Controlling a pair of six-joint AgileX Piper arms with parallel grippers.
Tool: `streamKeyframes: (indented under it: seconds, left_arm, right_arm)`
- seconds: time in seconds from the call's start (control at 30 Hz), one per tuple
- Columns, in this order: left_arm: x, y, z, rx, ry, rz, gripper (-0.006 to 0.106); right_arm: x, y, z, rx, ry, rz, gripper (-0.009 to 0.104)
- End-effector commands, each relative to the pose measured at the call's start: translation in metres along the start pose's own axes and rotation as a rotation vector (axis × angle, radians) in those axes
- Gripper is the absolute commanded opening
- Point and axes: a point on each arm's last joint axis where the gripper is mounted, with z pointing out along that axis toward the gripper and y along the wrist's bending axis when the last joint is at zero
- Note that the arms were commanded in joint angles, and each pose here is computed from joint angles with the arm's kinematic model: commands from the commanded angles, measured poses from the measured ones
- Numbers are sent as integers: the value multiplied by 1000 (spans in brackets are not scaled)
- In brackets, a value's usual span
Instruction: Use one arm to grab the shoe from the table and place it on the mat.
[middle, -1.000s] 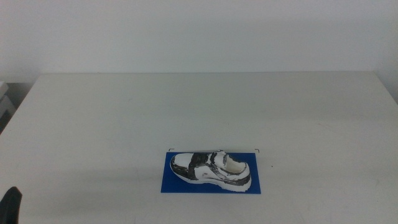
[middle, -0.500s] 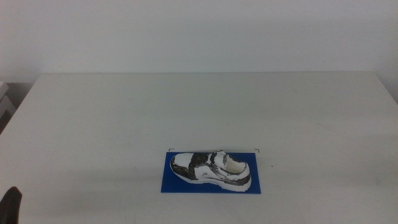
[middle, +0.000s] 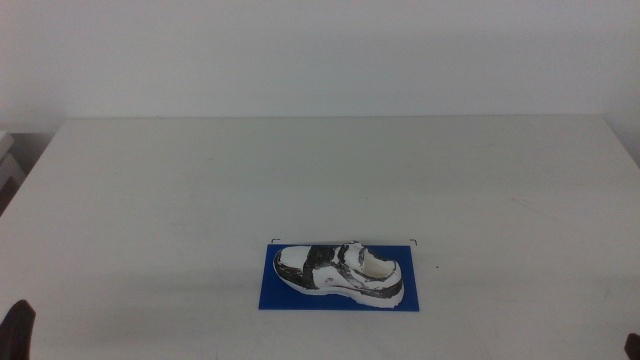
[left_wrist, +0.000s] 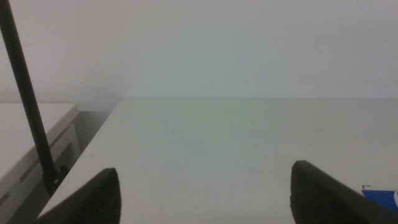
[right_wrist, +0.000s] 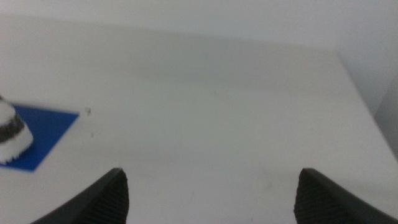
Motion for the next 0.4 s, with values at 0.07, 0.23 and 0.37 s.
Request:
streamKeyframes:
  seconds: [0.07,0.23,0.37]
  left_arm:
    - [-6,0,-1,4,-83,-25,94]
    - [-6,0,-1,4,-83,-25,94]
    - [-6,0,0,4,-81,-25,94]
  right_arm:
    - [-6,-1,-5,11,-124,-7,74]
    - [-9,-1,-8,12,-173,-7,74]
    - [-7,-1,-8,12,-161,-7,74]
